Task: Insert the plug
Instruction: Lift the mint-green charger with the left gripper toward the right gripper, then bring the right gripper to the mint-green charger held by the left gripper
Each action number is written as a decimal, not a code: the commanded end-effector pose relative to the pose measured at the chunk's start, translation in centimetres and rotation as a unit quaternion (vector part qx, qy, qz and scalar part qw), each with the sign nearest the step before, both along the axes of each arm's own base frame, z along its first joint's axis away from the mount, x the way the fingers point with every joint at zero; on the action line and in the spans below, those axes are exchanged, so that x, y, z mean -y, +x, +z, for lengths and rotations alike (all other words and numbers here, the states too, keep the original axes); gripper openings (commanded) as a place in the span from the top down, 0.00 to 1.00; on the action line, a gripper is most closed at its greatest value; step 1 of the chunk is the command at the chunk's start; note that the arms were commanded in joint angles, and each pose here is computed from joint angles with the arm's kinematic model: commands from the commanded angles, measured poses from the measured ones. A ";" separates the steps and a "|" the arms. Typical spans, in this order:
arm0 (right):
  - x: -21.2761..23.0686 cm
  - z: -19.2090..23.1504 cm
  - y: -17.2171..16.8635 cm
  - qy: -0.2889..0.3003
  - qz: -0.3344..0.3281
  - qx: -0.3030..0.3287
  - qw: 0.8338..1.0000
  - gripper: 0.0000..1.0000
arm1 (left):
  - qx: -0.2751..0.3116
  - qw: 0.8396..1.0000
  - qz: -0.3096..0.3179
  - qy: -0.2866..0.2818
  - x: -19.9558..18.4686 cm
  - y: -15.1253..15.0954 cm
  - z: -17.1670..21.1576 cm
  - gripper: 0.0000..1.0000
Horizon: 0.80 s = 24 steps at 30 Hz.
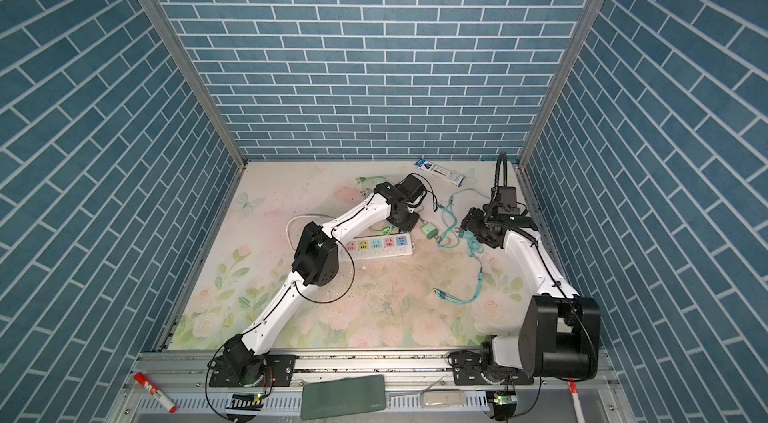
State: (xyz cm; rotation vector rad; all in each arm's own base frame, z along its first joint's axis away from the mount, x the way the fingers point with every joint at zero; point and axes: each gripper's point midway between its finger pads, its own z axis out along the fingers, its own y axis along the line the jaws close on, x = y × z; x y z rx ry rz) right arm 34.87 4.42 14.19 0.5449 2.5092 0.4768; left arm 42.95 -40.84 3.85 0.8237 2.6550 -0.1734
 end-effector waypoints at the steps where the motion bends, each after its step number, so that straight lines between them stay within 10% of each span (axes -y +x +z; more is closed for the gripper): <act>1: -0.5 0.2 -1.1 0.006 0.025 -0.004 1.000 0.28 | 0.057 0.997 -0.018 -0.038 0.4 0.8 7.2 0.84; 10: -4.6 4.4 -1.4 0.086 0.080 0.044 0.992 0.27 | 0.148 0.975 -0.083 -0.146 0.9 1.0 19.1 0.85; 24: -13.6 12.2 -3.2 0.131 0.276 0.192 0.933 0.29 | 0.174 0.911 -0.218 -0.304 -2.5 -5.6 23.8 0.89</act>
